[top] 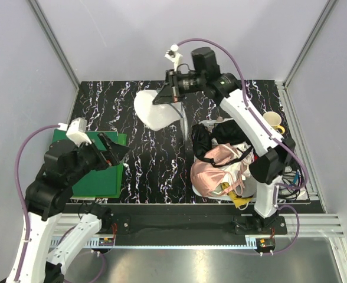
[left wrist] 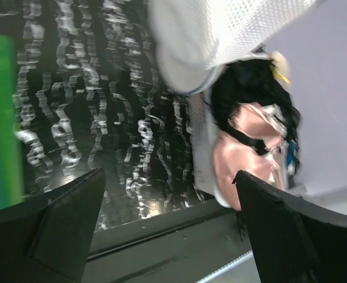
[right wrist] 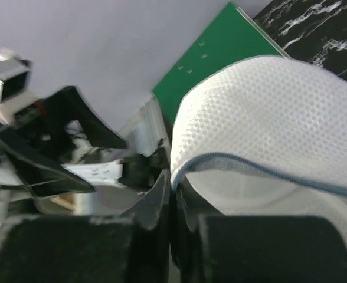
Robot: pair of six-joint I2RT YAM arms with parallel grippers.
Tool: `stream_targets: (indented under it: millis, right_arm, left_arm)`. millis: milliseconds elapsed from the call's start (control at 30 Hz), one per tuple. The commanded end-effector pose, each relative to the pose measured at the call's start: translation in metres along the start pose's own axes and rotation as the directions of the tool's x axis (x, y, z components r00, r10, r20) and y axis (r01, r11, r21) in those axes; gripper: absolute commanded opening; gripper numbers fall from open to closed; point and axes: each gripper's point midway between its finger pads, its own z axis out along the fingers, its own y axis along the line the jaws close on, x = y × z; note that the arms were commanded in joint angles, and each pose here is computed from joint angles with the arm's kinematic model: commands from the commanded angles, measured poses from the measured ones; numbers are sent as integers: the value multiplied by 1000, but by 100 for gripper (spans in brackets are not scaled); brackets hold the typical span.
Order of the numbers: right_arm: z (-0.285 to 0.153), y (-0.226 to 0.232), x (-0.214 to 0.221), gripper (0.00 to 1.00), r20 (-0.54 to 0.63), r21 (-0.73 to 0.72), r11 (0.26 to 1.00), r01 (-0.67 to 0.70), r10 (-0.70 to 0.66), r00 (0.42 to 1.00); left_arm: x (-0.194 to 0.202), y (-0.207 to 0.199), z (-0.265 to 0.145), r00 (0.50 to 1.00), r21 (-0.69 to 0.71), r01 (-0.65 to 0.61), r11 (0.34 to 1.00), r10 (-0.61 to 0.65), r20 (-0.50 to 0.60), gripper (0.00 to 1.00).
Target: Place the bra in the laundry bag and zip it closed
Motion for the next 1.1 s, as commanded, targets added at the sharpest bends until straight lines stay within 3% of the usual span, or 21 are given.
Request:
stream_targets:
  millis: [0,233,433,733,767,833,933,1067]
  right_arm:
    - [30,-22,76,16,-312,133,950,281,-229,922]
    - [84,-79,181,30,-567,328,874,358,-121,815]
    - [78,-62,220,50,-562,298,933,201,2,827]
    - [48,-16,200,88,-465,316,942,116,48,884]
    - [42,-18,194,99,-435,367,923,113,63,898]
    - [22,-11,180,100,-380,423,899,112,64,923]
    - [-23,-32,156,100,-241,628,775,63,117,963]
    - [-96,-61,146,100,5,795,570,-207,335,942]
  left_arm:
    - [-7,49,-12,998,-321,55,946,-50,24,95]
    - [11,62,2,989,-396,108,912,-139,-49,90]
    - [18,73,3,987,-438,116,891,-154,-52,90]
    - [35,72,40,968,-409,60,910,-153,-198,89]
    - [37,63,51,959,-363,60,930,-155,-239,88]
    - [32,54,59,958,-319,38,947,-125,-258,85]
    - [28,37,83,948,-252,23,967,-101,-302,85]
    - [19,-17,118,952,-97,-40,995,8,-307,87]
